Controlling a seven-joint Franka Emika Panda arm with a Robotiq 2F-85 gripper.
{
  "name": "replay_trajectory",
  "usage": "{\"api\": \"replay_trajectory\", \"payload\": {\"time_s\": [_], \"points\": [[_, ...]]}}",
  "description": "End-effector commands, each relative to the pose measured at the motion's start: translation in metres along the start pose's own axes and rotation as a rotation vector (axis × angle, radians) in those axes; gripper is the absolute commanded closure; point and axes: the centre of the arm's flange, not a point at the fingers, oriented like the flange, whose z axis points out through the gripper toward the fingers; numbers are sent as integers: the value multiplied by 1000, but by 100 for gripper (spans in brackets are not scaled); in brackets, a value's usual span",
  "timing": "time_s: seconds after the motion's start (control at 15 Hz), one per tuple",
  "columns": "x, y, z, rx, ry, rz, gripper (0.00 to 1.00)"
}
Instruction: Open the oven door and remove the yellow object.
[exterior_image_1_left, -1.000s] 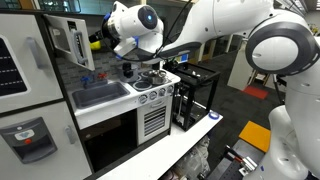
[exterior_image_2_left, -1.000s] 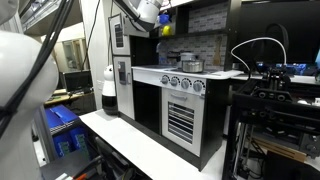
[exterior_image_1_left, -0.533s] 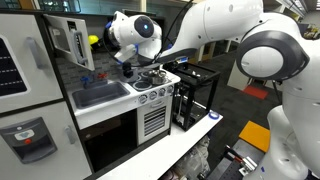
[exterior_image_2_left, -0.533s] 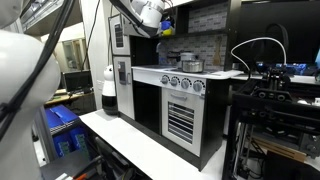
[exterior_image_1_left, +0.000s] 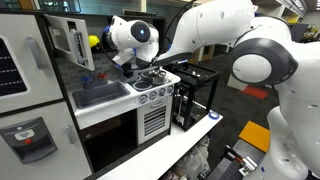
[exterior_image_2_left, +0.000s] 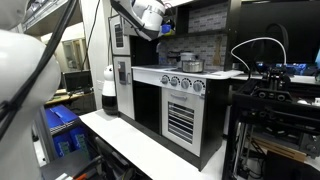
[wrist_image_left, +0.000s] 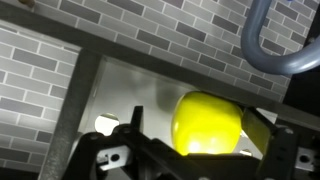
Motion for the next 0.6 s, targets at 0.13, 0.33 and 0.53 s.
{"api": "replay_trajectory", "payload": {"time_s": [0.13,0.33,0.53], "points": [[-3,-4,7,9,43,-14,28],[-2,-6,7,23,66,-19,48],[-1,-7,7,38,86,-23,70]]}}
